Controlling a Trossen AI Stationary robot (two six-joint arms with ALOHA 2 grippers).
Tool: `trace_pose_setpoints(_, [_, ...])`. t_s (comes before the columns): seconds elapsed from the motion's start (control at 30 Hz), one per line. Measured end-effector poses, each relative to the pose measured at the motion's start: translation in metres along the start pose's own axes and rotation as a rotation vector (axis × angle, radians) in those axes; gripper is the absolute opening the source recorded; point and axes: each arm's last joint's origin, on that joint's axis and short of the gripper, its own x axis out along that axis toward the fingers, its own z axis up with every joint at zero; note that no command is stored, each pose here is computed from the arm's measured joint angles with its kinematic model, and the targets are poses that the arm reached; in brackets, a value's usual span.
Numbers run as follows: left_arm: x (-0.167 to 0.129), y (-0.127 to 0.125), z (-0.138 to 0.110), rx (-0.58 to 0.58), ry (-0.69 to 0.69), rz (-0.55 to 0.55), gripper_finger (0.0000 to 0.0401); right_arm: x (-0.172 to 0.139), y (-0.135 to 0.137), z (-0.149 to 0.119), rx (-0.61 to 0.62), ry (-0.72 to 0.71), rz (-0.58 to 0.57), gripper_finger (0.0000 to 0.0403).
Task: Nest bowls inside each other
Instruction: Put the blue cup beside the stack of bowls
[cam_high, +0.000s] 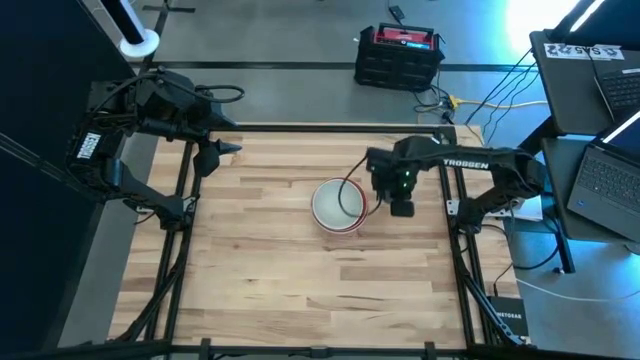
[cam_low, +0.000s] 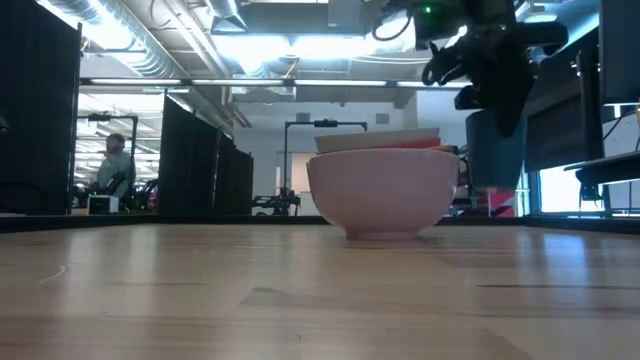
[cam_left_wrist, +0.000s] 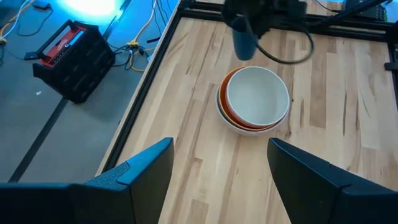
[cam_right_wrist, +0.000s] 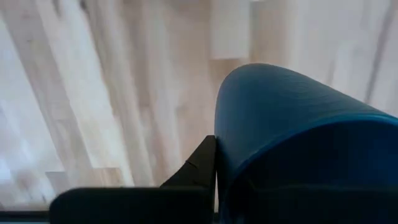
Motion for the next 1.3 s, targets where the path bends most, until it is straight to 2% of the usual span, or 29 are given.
trace_pose_setpoints(0.6, [0.0,0.0,0.0,0.016,0.0,0.0,0.0243,0.03,0.015,0.03,-0.002,0.023,0.052,0.0])
trace_pose_setpoints(0.77, [0.0,0.0,0.0,0.019,0.0,0.0,0.0243,0.036,0.014,0.03,-0.002,0.015,0.06,0.0])
trace_pose_setpoints(1.0, [0.0,0.0,0.0,0.029,0.0,0.0,0.0243,0.06,0.013,0.018,0.018,0.098,0.078,0.0])
trace_pose_setpoints(1.3, [0.0,0.0,0.0,0.019,0.0,0.0,0.0243,0.06,0.014,0.02,0.022,0.069,0.095,0.0])
